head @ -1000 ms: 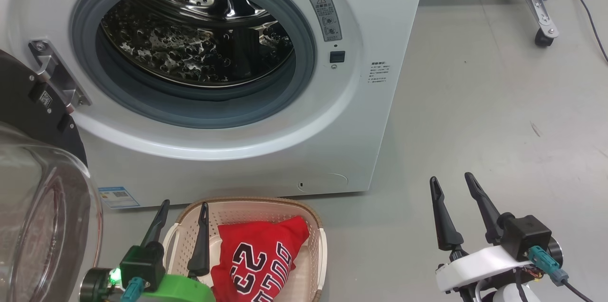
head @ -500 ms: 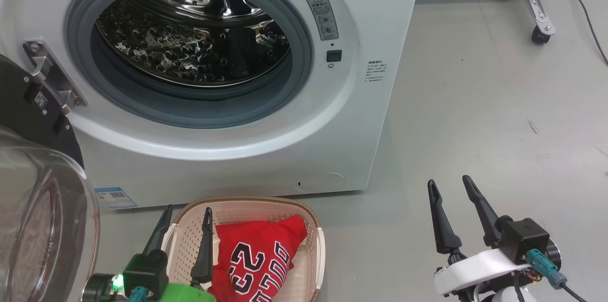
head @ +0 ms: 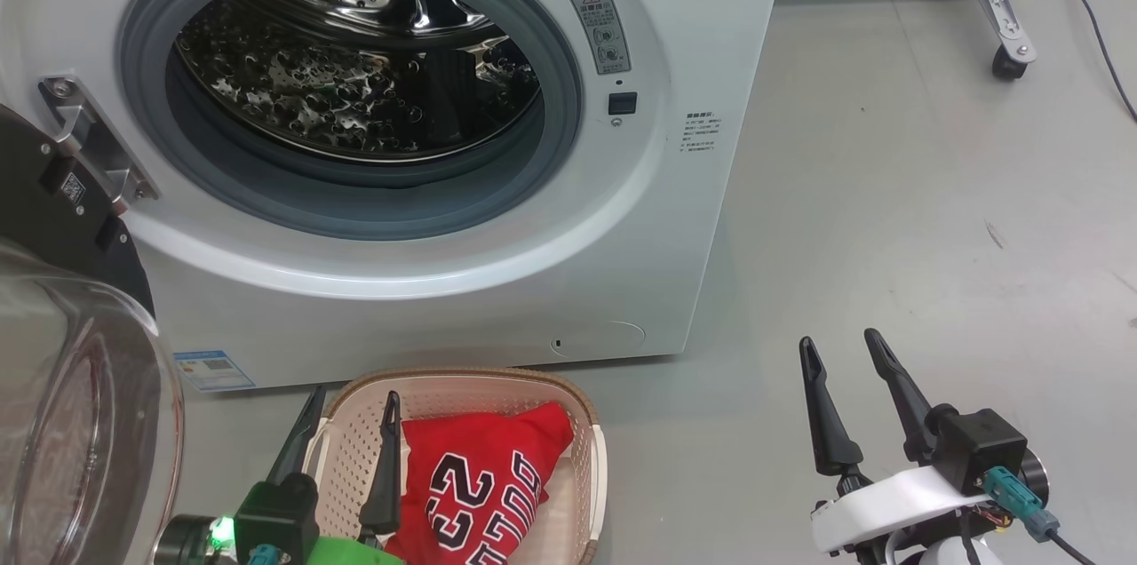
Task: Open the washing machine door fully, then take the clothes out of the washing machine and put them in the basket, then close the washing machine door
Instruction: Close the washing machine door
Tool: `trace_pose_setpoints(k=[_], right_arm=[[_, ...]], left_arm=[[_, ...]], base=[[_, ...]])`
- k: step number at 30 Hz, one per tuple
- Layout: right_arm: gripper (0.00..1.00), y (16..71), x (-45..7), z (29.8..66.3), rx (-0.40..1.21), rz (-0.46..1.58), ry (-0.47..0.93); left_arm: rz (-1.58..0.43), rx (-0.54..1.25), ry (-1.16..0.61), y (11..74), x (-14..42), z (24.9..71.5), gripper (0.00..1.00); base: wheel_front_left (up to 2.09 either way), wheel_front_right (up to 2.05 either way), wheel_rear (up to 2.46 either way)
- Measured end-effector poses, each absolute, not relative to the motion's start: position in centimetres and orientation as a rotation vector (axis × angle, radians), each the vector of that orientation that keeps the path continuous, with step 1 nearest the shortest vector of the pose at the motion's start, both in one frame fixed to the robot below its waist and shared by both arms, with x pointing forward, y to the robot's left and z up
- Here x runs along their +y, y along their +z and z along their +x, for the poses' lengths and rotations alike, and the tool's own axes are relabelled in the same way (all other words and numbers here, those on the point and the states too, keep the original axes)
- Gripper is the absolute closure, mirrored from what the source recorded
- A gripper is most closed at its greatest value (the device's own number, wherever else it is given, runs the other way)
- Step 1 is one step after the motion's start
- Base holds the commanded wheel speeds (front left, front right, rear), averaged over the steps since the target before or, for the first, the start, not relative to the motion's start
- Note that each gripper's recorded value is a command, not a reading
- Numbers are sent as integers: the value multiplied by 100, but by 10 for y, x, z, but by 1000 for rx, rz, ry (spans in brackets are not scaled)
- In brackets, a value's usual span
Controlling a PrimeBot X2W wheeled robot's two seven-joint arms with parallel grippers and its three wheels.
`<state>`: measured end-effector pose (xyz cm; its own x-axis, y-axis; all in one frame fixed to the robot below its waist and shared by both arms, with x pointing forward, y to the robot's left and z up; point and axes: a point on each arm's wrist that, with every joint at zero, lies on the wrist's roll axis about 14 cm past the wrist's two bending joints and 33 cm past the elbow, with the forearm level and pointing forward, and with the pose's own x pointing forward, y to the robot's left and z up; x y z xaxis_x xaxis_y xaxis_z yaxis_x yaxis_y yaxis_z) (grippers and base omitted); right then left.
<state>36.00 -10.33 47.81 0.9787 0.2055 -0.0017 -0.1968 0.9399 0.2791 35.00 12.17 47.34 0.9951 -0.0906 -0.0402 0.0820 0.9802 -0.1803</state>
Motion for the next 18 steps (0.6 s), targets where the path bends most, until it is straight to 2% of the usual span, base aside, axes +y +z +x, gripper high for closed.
trace_pose_setpoints(k=[8, 18], right_arm=[[0, 479, -103, 360, 27, 281, 206], [0, 481, -103, 359, 21, 281, 208]], left_arm=[[-179, 34, -93, 479, 120, 350, 0], [-174, 41, -95, 479, 120, 349, 0]], base=[[-7, 22, -15], [-38, 64, -27]])
